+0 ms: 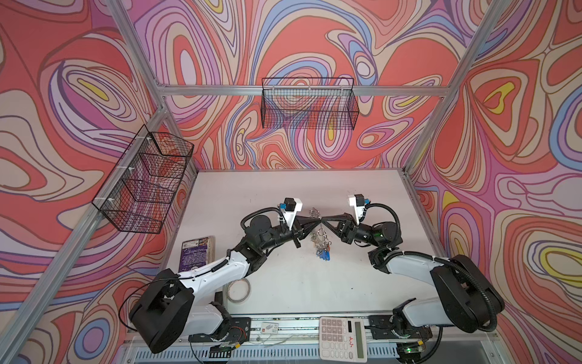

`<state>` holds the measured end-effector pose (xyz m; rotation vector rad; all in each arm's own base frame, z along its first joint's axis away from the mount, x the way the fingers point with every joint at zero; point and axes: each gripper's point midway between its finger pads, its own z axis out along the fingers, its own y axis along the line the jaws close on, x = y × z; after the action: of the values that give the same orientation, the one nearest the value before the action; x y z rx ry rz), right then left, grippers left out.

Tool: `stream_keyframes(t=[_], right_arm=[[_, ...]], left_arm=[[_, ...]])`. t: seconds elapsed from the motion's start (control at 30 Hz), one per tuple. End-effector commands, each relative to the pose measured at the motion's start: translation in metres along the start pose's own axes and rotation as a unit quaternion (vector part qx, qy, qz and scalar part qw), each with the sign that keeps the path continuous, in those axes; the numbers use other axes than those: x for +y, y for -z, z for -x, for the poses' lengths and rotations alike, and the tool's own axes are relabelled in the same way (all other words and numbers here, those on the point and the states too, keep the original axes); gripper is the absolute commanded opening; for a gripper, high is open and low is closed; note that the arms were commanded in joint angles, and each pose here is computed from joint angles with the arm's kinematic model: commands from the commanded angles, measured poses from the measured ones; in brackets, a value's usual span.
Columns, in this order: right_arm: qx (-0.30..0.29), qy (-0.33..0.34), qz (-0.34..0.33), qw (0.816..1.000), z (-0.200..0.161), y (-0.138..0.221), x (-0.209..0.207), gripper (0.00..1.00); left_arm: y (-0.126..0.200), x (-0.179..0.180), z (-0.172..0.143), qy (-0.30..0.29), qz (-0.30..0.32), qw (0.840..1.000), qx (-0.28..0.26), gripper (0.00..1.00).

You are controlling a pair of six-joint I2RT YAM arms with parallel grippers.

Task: Attach keys to a key ring
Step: Pass the keyring.

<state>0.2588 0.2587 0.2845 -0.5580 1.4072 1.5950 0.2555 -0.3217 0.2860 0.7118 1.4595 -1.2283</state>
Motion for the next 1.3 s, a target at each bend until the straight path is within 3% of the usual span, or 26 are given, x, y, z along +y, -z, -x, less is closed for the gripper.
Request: stream_keyframes(t=[0.0, 0.27, 0.63, 0.8, 0.93, 1.03, 1.13, 1.27], right_arm=[[-0.007, 0.023, 0.005, 1.000, 0.002, -0.001, 0.008, 0.00], [0.023, 0.077, -0.080, 0.994, -0.006, 0.006, -0.013, 0.00], [0.042, 0.103, -0.085, 0.990, -0.015, 0.006, -0.010, 0.00], [0.069, 0.126, -0.105, 0.984, -0.024, 0.005, -0.010, 0.00], [0.097, 0.147, -0.119, 0.977, -0.031, 0.004, -0.010, 0.00], [0.122, 0.164, -0.134, 0.970, -0.039, 0.002, -0.013, 0.00], [0.144, 0.178, -0.143, 0.963, -0.045, -0.003, -0.013, 0.00], [0.166, 0.189, -0.145, 0.957, -0.051, -0.007, -0.012, 0.00]], left_arm=[[0.001, 0.001, 0.013, -0.013, -0.001, 1.000, -0.011, 0.00], [0.012, 0.007, -0.011, -0.012, 0.015, 0.999, 0.042, 0.10], [0.023, 0.013, -0.025, -0.017, 0.031, 0.994, 0.099, 0.22], [0.033, 0.003, -0.026, -0.073, 0.014, 0.986, 0.147, 0.29], [0.047, -0.010, -0.026, -0.163, -0.010, 0.969, 0.184, 0.33], [0.056, -0.016, -0.040, -0.228, -0.050, 0.941, 0.246, 0.33], [0.065, -0.022, -0.052, -0.258, -0.095, 0.913, 0.302, 0.34], [0.065, -0.018, -0.055, -0.298, -0.116, 0.889, 0.329, 0.34]])
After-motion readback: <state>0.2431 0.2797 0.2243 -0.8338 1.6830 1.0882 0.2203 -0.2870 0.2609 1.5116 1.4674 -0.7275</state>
